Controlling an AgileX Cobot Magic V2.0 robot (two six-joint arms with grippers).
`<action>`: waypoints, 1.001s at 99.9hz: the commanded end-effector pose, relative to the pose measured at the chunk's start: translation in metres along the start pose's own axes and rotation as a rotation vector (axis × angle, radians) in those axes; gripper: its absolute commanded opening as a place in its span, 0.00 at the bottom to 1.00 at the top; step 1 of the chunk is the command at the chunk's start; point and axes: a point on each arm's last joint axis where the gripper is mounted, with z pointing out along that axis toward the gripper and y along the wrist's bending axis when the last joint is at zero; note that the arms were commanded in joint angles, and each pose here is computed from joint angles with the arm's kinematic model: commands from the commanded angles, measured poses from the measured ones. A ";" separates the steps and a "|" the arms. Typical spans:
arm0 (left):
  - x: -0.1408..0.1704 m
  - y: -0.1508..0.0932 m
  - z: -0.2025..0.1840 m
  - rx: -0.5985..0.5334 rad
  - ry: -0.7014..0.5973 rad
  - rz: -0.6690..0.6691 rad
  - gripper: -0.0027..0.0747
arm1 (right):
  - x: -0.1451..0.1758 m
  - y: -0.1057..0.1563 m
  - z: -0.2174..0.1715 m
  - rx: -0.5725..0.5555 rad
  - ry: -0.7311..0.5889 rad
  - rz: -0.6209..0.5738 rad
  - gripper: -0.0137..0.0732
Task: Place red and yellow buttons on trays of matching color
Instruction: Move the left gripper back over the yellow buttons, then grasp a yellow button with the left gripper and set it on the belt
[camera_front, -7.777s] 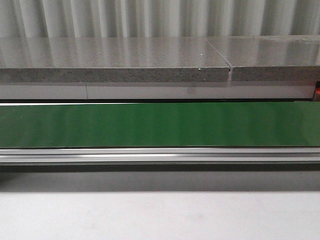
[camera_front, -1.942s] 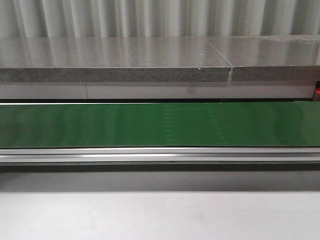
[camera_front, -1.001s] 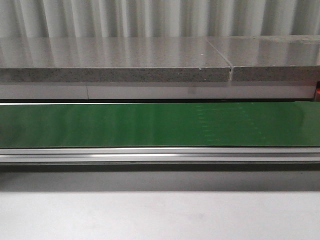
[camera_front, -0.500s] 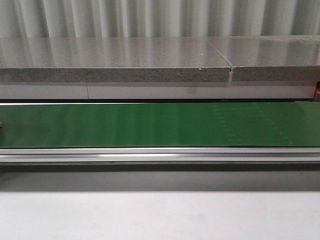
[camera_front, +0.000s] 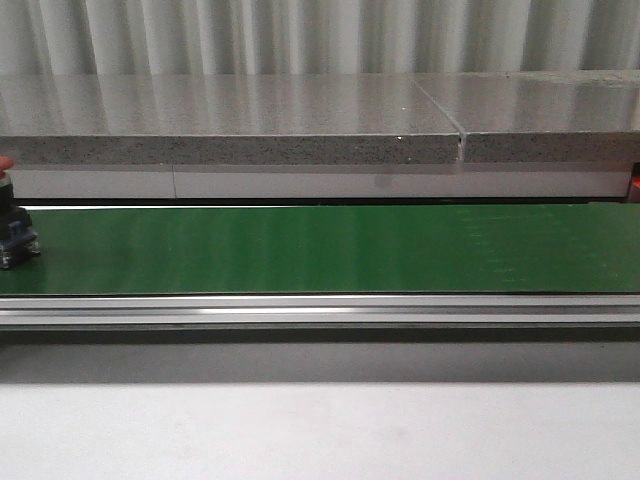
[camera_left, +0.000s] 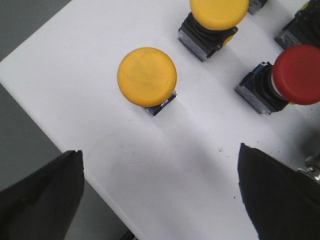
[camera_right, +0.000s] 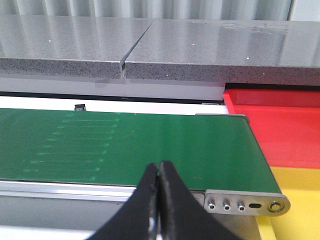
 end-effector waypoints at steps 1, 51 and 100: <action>-0.013 -0.001 -0.002 0.016 -0.072 -0.013 0.81 | -0.008 0.000 -0.002 -0.005 -0.099 -0.011 0.08; -0.038 -0.009 0.035 -0.009 -0.016 0.013 0.81 | -0.008 0.000 -0.002 -0.005 -0.099 -0.011 0.08; -0.056 -0.015 0.065 -0.028 0.021 0.034 0.81 | -0.008 0.000 -0.002 -0.005 -0.099 -0.011 0.08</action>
